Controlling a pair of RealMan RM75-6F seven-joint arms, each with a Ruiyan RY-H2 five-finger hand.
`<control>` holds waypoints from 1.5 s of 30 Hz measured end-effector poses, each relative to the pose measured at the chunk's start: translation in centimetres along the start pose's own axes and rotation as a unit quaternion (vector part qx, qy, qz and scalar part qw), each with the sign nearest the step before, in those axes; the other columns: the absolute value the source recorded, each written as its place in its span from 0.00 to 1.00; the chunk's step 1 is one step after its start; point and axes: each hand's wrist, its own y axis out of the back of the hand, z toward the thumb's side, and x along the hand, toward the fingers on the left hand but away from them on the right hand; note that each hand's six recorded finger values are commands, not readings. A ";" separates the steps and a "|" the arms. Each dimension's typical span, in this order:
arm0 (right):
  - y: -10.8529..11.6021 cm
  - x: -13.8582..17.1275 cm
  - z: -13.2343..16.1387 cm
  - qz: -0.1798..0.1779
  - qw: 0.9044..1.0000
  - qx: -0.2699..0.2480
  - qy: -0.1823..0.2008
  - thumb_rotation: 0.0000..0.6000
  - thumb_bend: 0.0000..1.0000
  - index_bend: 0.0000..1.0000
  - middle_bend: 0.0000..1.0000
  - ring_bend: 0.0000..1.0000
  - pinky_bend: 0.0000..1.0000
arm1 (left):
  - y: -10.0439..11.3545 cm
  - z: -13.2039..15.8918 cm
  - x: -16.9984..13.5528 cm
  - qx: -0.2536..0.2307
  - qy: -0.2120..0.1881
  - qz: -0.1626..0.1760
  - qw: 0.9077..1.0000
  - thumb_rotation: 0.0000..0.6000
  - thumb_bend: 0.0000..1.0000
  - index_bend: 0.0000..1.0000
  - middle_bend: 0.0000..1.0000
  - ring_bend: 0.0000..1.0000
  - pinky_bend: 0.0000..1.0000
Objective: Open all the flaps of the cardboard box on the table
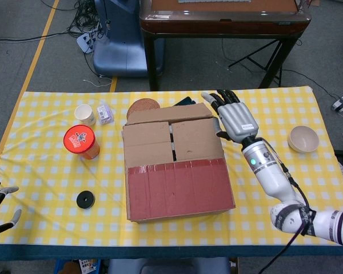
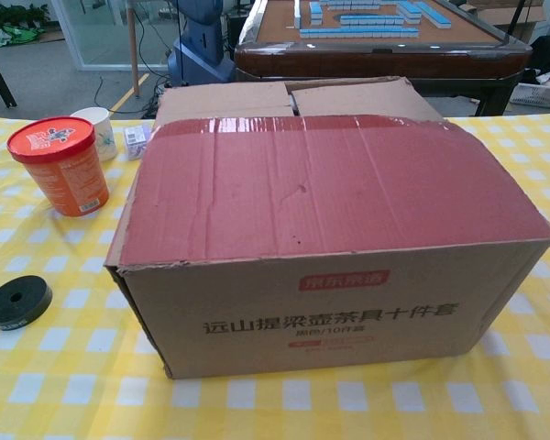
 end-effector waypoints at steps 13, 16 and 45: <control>-5.3 4.5 -0.1 0.093 0.995 0.007 0.045 1.00 1.00 0.31 0.19 0.05 0.04 | -0.3 0.6 -0.3 0.000 -0.004 -0.009 1.000 1.00 0.35 0.33 0.29 0.12 0.00; -6.0 4.1 0.2 0.098 0.994 0.004 0.051 1.00 1.00 0.31 0.19 0.05 0.04 | -0.3 0.4 -0.4 0.000 -0.001 -0.009 1.000 1.00 0.35 0.33 0.29 0.12 0.00; -6.1 7.3 0.2 0.116 0.990 -0.045 0.073 1.00 1.00 0.35 0.20 0.05 0.04 | -0.2 0.9 0.1 0.003 -0.008 -0.010 1.000 1.00 0.35 0.33 0.29 0.12 0.00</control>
